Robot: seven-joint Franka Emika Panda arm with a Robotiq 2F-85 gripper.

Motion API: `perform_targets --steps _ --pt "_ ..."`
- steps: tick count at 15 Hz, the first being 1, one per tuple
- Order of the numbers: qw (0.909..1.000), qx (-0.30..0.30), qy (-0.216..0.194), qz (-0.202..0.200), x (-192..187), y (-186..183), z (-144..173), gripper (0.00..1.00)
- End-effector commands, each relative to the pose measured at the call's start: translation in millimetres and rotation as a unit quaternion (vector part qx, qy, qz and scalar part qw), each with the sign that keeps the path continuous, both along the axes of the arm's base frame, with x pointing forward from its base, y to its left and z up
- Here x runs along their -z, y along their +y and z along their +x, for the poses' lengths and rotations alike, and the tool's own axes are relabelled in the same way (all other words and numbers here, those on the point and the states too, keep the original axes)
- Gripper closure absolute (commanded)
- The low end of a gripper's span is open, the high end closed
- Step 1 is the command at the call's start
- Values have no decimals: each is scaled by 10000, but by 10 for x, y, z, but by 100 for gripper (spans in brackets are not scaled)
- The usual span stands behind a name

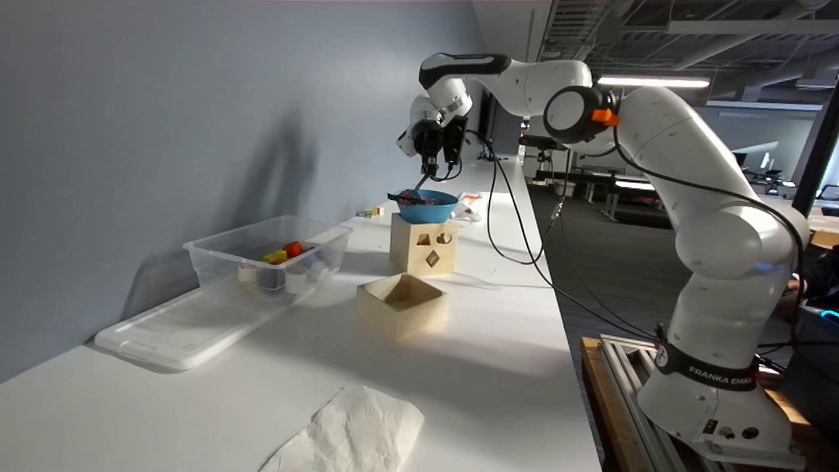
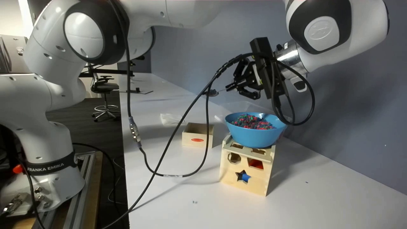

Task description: Put half a spoon of the blue bowl's contents into the small crate

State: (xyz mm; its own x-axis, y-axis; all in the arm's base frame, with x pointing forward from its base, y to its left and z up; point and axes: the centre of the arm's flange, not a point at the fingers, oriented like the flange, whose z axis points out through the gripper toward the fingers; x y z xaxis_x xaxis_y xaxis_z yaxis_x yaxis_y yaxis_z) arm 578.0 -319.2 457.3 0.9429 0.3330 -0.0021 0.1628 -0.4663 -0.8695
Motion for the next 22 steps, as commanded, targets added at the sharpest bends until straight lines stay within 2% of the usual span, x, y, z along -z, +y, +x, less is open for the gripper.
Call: perform_targets --steps 1,13,22 --pt "9998 -161 8 -84 -78 95 -92 99" --pt "9985 -313 46 -454 -150 216 -78 99" --pt "9975 -406 83 -572 -116 321 -39 99"
